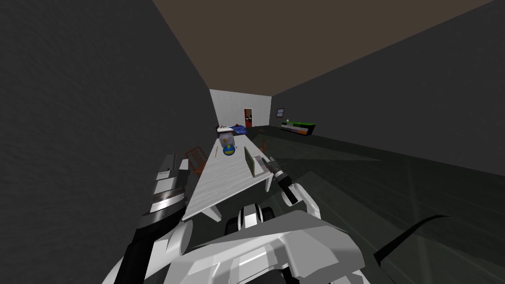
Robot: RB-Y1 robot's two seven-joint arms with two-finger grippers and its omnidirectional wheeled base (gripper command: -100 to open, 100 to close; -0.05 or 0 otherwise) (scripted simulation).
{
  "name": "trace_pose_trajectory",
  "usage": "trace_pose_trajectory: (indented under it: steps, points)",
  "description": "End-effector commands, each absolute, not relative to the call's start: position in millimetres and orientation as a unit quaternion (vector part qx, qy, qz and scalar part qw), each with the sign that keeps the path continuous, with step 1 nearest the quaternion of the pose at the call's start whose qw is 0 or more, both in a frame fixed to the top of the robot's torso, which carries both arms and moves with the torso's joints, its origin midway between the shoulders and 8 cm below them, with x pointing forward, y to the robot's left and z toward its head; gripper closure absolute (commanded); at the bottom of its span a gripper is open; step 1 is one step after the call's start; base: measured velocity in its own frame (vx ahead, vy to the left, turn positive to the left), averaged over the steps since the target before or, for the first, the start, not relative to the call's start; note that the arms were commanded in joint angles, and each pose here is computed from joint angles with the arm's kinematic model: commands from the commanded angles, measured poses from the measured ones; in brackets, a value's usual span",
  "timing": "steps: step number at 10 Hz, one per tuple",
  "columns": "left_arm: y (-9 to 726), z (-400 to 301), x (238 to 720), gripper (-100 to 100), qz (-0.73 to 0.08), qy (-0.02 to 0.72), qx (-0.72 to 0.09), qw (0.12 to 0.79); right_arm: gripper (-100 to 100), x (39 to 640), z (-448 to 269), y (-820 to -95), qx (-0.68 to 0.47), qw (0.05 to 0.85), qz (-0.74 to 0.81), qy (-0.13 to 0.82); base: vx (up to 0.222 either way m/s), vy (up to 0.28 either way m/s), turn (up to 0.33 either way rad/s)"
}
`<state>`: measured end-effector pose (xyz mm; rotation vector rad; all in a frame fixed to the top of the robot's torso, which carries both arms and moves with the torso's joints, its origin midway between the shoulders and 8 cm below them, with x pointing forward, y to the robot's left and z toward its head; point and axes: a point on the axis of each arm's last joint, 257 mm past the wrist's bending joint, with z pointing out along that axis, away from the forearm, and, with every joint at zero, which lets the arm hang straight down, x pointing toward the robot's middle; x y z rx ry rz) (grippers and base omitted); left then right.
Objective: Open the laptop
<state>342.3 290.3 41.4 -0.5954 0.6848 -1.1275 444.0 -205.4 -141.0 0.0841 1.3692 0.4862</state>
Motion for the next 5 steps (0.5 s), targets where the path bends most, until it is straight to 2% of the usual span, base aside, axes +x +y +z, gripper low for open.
trace_pose_trajectory:
  steps: [1,5]
  points:
    - [290.3,41.3,342.3,0,-0.516,0.313,-0.272,0.749,-100,450.2,-152.7,-205.4,0.018,0.745,0.187,0.64,-0.001,0.054,0.001]
    - [290.3,41.3,342.3,0,-0.516,0.313,-0.272,0.749,-100,461.0,-171.8,-208.7,-0.012,0.74,0.131,0.66,-0.006,0.062,0.0]
